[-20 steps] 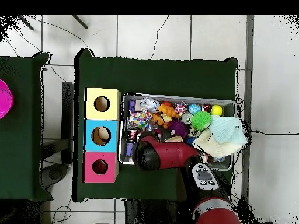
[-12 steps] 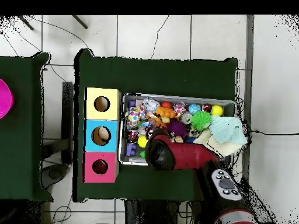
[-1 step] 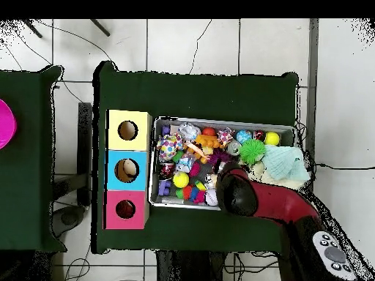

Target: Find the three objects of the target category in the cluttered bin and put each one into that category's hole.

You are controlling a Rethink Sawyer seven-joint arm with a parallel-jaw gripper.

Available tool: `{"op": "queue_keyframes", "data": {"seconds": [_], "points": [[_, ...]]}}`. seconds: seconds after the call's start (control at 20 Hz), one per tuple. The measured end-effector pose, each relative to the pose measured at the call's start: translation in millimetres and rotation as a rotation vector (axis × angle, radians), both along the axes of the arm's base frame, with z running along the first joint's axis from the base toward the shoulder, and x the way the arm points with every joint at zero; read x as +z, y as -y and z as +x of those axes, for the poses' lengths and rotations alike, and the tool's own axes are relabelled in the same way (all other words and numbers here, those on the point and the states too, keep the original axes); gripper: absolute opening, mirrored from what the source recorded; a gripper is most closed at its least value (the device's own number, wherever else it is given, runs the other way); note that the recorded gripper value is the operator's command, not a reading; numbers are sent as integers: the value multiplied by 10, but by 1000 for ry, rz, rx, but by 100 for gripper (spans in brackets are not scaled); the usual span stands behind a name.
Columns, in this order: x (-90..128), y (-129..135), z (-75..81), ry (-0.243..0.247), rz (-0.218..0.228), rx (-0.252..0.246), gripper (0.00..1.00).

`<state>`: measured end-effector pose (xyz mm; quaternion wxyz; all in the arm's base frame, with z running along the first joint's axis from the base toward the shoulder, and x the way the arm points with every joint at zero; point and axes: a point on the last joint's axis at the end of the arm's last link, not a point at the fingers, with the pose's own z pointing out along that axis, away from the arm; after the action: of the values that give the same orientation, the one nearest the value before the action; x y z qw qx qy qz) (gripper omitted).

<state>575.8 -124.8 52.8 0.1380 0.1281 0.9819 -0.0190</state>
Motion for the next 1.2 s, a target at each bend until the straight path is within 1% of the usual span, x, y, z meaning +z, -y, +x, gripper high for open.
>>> {"op": "queue_keyframes", "data": {"seconds": [0.1,0.3,0.7,0.9,1.2], "points": [[33,60,-1,-5,3,-10,100],[67,74,21,-6,10,-12,100],[56,-56,85,3,32,6,100],[9,-135,99,0,49,15,100],[-140,-313,94,-15,95,31,100]]}}
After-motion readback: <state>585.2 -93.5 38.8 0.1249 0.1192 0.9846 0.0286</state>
